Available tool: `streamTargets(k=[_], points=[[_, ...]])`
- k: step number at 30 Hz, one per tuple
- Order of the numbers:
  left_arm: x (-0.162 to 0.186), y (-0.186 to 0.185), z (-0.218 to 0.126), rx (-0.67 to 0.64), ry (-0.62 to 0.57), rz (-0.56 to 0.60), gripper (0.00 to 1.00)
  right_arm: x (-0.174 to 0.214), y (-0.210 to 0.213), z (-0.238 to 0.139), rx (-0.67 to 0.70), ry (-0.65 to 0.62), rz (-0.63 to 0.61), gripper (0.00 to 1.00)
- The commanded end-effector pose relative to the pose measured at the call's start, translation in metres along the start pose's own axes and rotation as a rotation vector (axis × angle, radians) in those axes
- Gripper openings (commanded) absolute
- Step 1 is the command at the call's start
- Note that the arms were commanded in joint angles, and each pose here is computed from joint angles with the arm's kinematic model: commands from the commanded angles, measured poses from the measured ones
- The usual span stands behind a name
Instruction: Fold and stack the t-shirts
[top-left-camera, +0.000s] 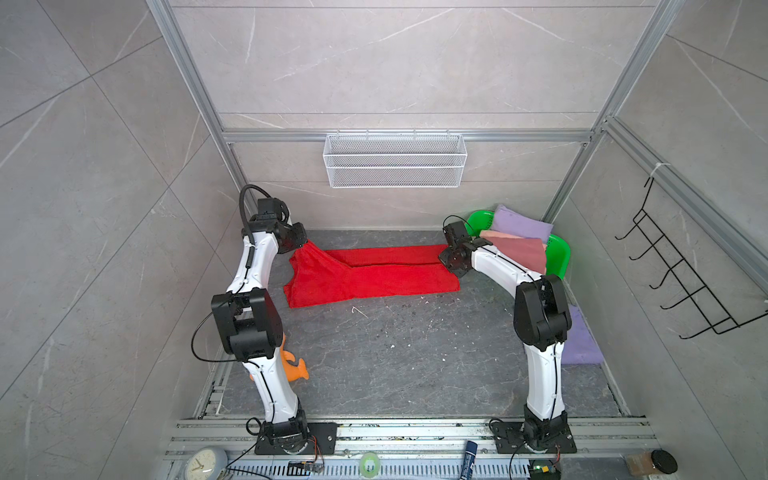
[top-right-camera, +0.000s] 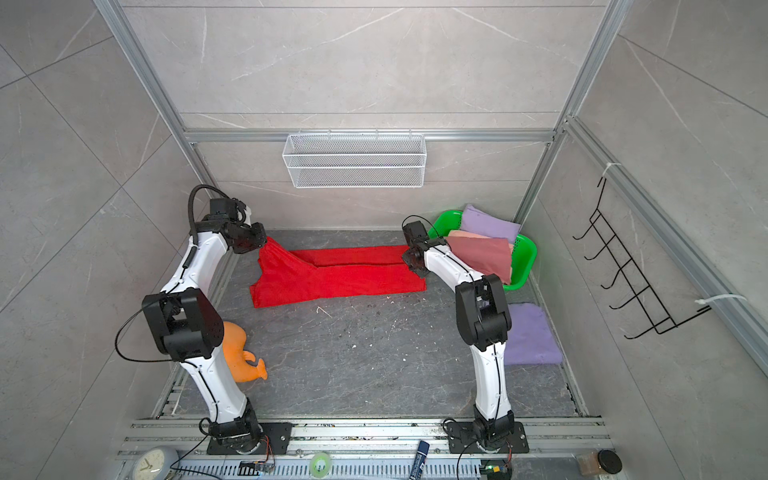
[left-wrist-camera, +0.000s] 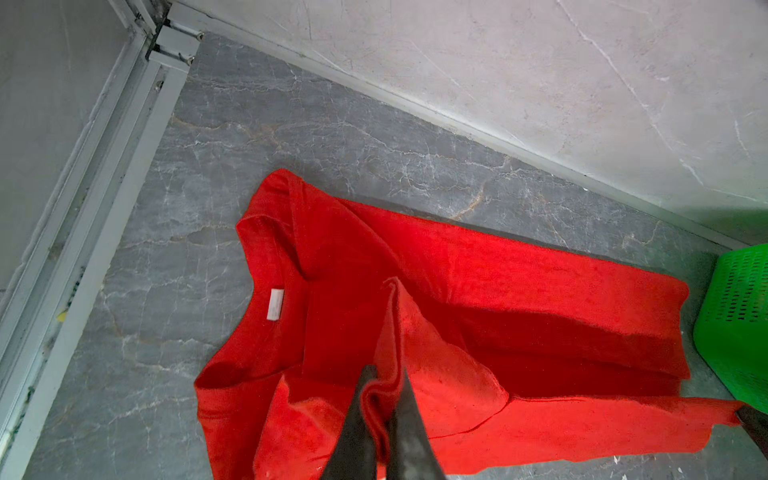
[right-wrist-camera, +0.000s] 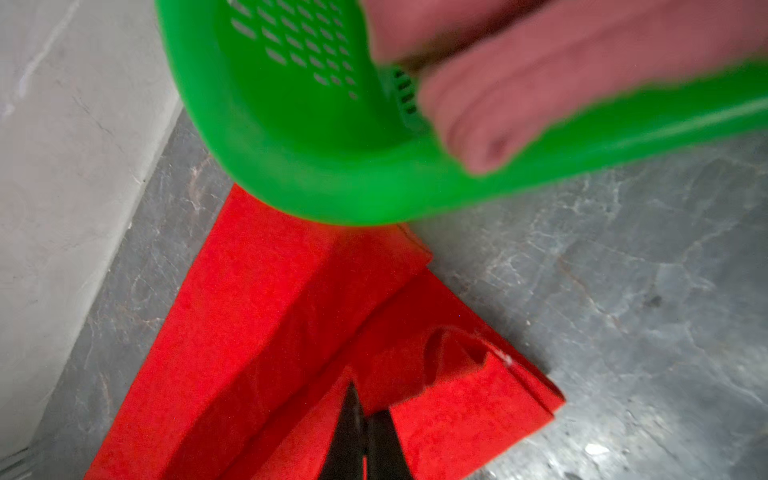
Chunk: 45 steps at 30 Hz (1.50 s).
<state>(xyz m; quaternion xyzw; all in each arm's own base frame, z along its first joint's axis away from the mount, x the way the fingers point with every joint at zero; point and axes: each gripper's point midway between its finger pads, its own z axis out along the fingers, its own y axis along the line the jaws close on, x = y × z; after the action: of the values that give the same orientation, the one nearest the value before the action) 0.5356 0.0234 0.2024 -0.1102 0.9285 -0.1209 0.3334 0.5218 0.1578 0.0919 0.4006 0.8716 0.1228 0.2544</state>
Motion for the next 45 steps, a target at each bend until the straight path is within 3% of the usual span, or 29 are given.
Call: streamTargets(k=[1, 4, 5, 6, 9, 13, 20, 28, 35, 40, 45], points=[[-0.023, -0.006, 0.008, 0.035, -0.053, 0.041, 0.0, -0.004, -0.005, 0.011, 0.054, -0.023, 0.02, 0.02], [-0.031, -0.004, 0.025, 0.037, -0.063, 0.032, 0.0, -0.009, -0.002, 0.016, 0.067, -0.044, 0.02, 0.03], [-0.033, -0.003, 0.031, 0.036, -0.063, 0.03, 0.05, -0.012, 0.001, 0.017, 0.065, -0.052, 0.016, 0.06], [-0.037, -0.001, 0.037, 0.034, -0.064, 0.024, 0.17, -0.015, 0.005, 0.017, 0.054, -0.062, 0.004, 0.12], [-0.05, -0.001, 0.044, 0.031, -0.086, 0.016, 0.55, -0.025, 0.021, 0.014, 0.016, -0.083, -0.025, 0.49], [-0.068, 0.004, 0.033, -0.016, -0.156, 0.001, 0.66, -0.037, 0.031, -0.004, -0.024, -0.131, -0.051, 0.58], [-0.045, 0.008, 0.014, -0.048, -0.109, -0.079, 0.68, -0.021, 0.032, -0.024, -0.061, -0.104, -0.109, 0.6], [0.045, 0.005, 0.023, -0.007, 0.075, -0.296, 0.68, 0.029, 0.057, 0.002, -0.155, 0.018, -0.21, 0.6], [0.115, 0.004, 0.052, 0.04, 0.184, -0.497, 0.67, 0.06, 0.088, 0.044, -0.223, 0.087, -0.333, 0.6], [0.131, 0.012, 0.068, 0.013, 0.194, -0.55, 0.67, 0.071, 0.078, 0.063, -0.143, 0.116, -0.365, 0.59], [0.143, 0.024, 0.082, -0.044, 0.227, -0.58, 0.67, 0.084, 0.038, 0.073, -0.009, 0.16, -0.391, 0.59]])
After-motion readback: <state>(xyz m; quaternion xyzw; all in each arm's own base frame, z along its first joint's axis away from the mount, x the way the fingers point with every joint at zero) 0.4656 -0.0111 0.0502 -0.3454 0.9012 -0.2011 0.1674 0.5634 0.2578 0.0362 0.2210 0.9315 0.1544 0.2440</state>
